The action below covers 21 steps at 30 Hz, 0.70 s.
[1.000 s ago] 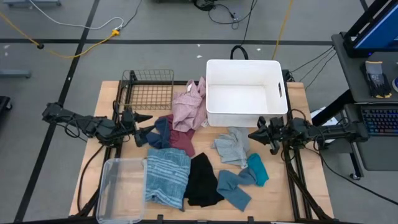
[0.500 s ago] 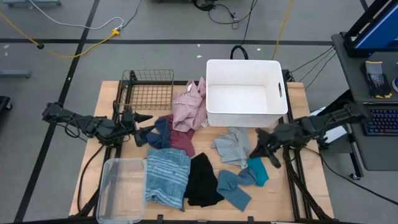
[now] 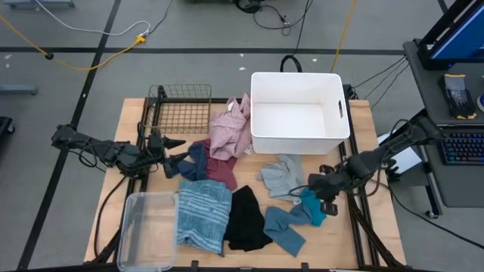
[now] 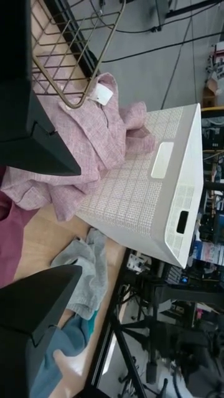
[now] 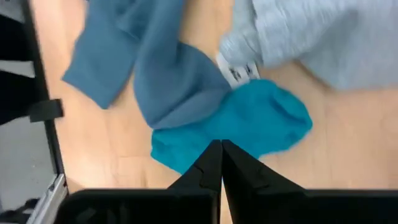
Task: Pick & Place Cloths
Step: Put the light blue sock into the transparent bin
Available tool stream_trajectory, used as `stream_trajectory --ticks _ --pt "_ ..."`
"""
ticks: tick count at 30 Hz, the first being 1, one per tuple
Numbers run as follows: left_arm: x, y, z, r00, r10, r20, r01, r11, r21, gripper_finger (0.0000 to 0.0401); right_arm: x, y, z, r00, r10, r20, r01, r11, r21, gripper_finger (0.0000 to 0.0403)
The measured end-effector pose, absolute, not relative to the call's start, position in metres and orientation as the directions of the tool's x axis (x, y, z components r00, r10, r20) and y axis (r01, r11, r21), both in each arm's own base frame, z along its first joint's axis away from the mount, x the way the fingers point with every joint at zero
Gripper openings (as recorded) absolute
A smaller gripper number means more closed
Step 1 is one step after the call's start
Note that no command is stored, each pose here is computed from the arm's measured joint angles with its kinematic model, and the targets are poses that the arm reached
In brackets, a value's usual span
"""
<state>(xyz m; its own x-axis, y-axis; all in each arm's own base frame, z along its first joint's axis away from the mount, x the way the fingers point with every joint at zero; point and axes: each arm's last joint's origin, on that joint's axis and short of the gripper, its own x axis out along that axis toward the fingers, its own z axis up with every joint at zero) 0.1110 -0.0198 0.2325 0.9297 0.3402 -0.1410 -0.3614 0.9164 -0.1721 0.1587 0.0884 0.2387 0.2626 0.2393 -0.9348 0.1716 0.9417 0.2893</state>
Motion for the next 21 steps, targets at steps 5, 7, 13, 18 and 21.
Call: stream_trajectory --ticks 5,7,13,18,21 --pt "0.1109 -0.0197 0.2321 0.929 0.341 -0.144 -0.362 0.917 -0.169 0.025 0.1546 0.0904 0.2343 0.173 0.252 -0.952 0.274 0.916 0.293 0.0007" --pt "0.1108 -0.0197 0.2317 0.929 0.34 -0.147 -0.362 0.917 -0.167 0.025 0.1521 0.0889 0.2336 0.148 0.237 -0.96 0.346 0.897 0.275 0.0017" --pt "0.1108 -0.0197 0.2314 0.928 0.34 -0.15 -0.363 0.917 -0.164 0.025 0.1484 0.0868 0.2326 0.111 0.215 -0.97 0.465 0.852 0.242 0.0088" --pt "0.1106 -0.0196 0.2307 0.927 0.341 -0.157 -0.365 0.918 -0.159 0.025 0.149 0.0869 0.2325 0.118 0.215 -0.969 0.51 0.825 0.245 0.0164" --pt "0.1106 -0.0196 0.2303 0.926 0.341 -0.16 -0.365 0.918 -0.156 0.025 0.1512 0.0882 0.2291 0.142 0.23 -0.963 0.529 0.804 0.27 0.02"
